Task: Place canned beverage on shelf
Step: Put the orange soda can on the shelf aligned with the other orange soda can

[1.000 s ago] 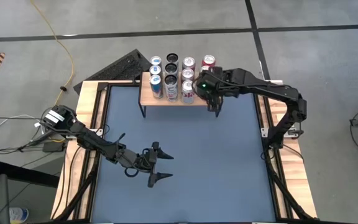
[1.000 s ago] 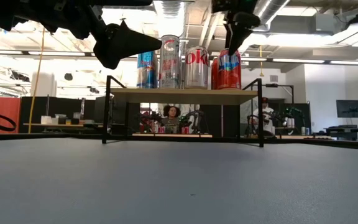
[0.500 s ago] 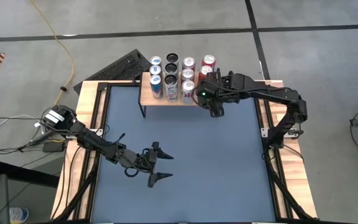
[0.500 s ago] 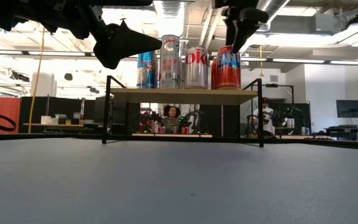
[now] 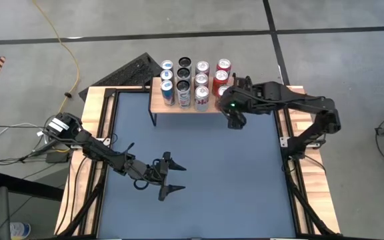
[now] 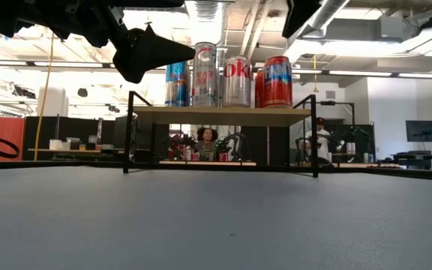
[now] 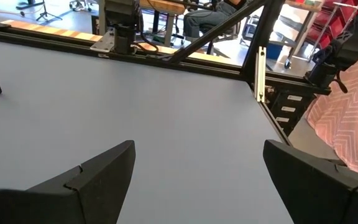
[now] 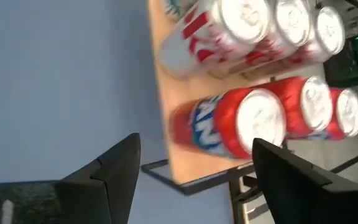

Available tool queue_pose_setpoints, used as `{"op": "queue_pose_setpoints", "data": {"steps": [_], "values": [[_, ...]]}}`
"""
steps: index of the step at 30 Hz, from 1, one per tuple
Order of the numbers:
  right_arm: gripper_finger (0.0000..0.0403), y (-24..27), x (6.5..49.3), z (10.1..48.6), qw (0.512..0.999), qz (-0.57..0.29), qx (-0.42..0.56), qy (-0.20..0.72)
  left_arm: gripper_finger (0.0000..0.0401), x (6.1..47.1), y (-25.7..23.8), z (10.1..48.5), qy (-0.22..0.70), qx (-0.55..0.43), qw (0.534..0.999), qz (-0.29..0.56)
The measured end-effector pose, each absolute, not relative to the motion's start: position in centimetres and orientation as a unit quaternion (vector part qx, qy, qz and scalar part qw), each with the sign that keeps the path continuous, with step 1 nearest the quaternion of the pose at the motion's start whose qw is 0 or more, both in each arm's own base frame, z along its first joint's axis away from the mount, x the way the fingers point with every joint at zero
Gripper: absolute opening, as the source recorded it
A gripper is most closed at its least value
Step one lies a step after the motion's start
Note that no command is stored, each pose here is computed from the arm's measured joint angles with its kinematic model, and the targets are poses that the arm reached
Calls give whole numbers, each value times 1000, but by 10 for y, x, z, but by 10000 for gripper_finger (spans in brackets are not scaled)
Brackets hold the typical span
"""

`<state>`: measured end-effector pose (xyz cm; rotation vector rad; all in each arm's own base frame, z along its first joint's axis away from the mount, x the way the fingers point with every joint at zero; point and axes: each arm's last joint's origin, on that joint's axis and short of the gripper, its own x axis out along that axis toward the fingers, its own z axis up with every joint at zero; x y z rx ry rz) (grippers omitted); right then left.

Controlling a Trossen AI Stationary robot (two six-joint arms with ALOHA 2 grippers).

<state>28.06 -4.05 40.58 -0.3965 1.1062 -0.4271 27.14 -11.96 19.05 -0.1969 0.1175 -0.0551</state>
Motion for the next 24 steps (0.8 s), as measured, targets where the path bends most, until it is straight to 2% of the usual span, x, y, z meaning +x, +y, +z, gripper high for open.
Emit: {"op": "queue_pose_setpoints", "data": {"steps": [4,17,24], "values": [[284,-30,267,395,824,-202,-160,505,343,271,-120,191,59,-99,993,-28],[264,-35,246,294,869,-267,-136,394,343,271,-120,191,58,-113,991,-27],[264,-52,246,275,869,-281,-131,387,343,271,-119,191,57,-112,992,-17]]}}
